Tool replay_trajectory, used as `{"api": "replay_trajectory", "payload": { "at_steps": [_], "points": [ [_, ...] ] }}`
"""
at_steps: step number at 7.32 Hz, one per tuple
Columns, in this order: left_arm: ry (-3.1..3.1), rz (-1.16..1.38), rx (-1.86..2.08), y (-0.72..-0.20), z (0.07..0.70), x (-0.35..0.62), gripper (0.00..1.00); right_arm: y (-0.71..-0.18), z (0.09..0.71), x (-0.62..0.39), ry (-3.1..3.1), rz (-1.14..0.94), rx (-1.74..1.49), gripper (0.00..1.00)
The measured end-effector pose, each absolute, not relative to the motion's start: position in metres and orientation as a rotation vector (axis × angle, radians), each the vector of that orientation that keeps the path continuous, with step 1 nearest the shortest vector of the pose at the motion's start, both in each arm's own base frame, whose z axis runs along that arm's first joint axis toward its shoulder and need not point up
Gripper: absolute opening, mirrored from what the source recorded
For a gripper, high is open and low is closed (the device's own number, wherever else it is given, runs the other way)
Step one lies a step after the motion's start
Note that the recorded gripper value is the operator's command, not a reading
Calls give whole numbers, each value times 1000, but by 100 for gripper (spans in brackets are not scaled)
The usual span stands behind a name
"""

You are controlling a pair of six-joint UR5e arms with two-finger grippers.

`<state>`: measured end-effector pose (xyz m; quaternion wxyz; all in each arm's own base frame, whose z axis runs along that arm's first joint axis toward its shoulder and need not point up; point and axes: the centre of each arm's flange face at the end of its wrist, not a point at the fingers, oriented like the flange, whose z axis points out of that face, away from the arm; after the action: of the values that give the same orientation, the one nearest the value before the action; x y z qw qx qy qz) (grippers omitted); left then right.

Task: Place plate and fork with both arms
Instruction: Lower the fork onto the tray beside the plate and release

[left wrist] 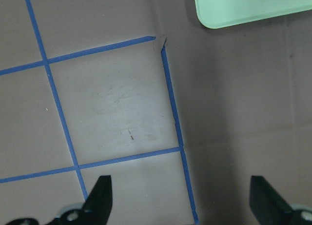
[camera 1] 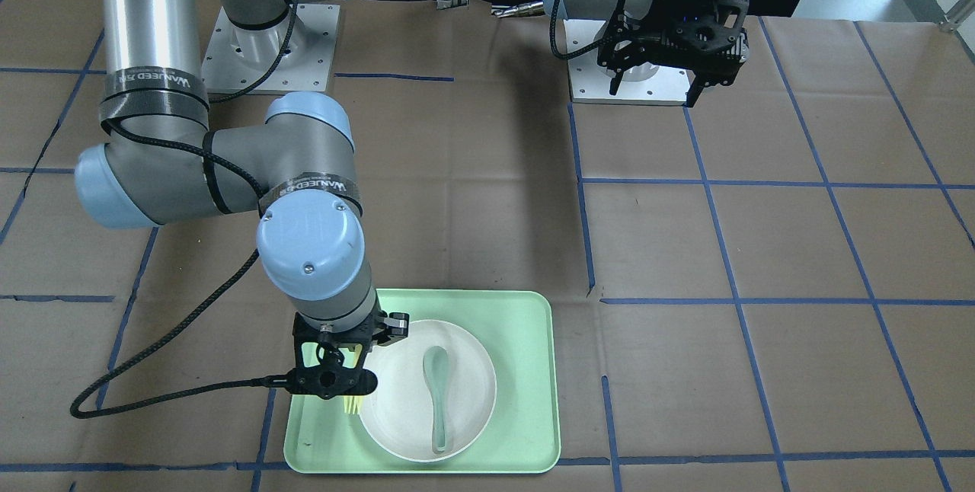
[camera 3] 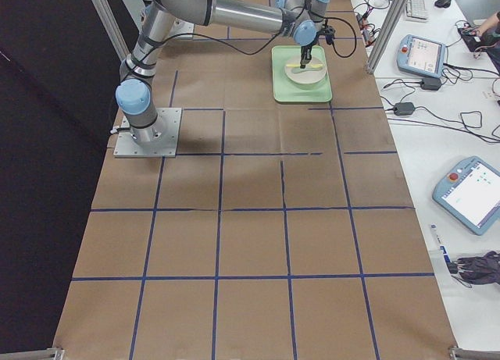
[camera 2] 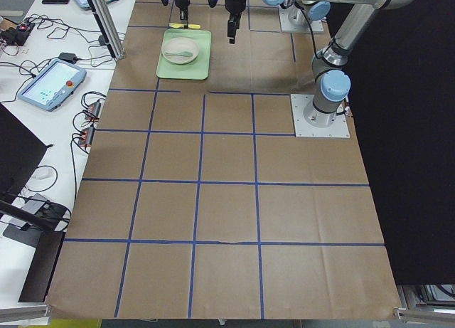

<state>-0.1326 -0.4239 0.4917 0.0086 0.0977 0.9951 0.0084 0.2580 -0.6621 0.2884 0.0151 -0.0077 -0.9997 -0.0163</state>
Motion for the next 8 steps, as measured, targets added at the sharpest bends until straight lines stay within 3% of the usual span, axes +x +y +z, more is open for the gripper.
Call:
{"api": "replay_trajectory", "payload": {
  "at_steps": [7, 8],
  "points": [
    [3109, 28, 305, -424, 491, -133, 100, -666, 191, 220, -3110, -10, -56, 5],
    [3109, 28, 305, -424, 491, -133, 99, -669, 187, 214, -3110, -17, -69, 15]
  ]
}}
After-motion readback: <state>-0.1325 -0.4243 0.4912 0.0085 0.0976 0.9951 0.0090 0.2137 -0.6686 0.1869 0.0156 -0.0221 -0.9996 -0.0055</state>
